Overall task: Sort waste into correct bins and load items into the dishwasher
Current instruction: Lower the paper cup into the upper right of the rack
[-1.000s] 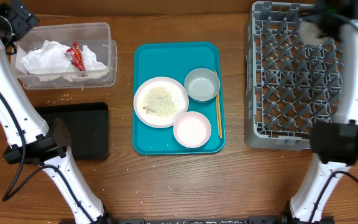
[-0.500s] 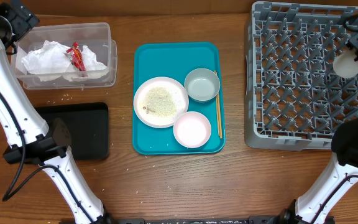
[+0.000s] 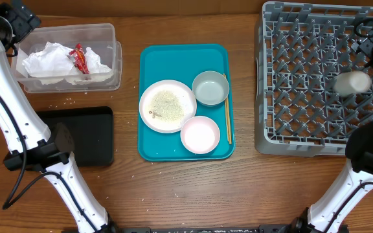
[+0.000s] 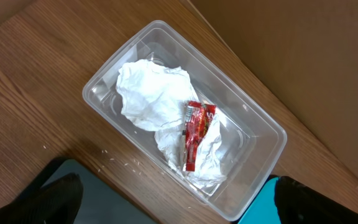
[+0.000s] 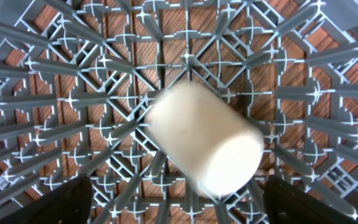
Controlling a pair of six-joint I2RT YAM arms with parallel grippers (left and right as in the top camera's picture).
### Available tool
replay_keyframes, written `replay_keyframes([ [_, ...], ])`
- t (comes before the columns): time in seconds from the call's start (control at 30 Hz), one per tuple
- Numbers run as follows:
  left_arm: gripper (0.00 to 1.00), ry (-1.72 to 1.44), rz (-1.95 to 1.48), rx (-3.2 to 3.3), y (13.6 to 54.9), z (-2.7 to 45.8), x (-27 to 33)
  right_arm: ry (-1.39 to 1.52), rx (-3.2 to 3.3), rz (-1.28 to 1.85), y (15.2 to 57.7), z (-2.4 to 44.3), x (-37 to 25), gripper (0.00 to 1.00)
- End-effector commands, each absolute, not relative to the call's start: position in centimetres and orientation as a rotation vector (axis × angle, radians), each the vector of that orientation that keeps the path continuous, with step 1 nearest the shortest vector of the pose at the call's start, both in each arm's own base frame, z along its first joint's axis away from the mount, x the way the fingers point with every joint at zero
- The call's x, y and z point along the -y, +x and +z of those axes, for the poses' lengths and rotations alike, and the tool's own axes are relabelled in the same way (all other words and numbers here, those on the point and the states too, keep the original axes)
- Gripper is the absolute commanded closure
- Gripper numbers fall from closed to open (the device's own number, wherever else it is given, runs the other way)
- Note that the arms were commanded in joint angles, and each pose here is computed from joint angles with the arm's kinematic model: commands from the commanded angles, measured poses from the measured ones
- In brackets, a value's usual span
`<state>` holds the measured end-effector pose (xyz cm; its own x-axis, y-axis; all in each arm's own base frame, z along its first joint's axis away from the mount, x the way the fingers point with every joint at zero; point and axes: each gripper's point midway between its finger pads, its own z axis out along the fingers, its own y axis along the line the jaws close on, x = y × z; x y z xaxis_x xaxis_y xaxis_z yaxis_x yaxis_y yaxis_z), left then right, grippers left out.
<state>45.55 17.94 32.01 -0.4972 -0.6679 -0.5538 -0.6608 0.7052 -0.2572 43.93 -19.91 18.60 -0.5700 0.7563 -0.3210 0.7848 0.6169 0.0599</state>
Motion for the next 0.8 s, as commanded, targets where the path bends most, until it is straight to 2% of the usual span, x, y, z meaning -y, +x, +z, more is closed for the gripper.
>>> replay_keyframes([
  [0.0,0.00,-0.988,0.005,-2.276,45.4,32.2,-18.2,1.228,-2.522,-0.083,44.1,19.3,19.4,0.09],
  [0.1,0.00,-0.988,0.005,-2.276,45.4,32.2,-18.2,1.139,-2.566,0.025,44.7,19.4,17.9,0.04],
  [0.3,0.00,-0.988,0.005,-2.276,45.4,32.2,-18.2,0.987,-2.635,0.116,45.9,19.4,13.8,0.04],
  [0.37,0.00,-0.988,0.005,-2.276,45.4,32.2,-18.2,0.931,-2.651,0.064,46.3,19.4,12.9,0.03],
  [0.47,0.00,-0.988,0.005,-2.276,45.4,32.2,-18.2,1.004,-2.601,-0.205,45.7,19.7,14.5,0.02],
  [0.57,0.00,-0.988,0.005,-2.276,45.4,32.2,-18.2,1.149,-2.500,-0.395,44.6,20.2,17.0,0.14],
  [0.77,0.00,-0.988,0.005,-2.276,45.4,32.2,-18.2,1.402,-2.432,-0.339,41.6,19.7,21.9,0.50],
])
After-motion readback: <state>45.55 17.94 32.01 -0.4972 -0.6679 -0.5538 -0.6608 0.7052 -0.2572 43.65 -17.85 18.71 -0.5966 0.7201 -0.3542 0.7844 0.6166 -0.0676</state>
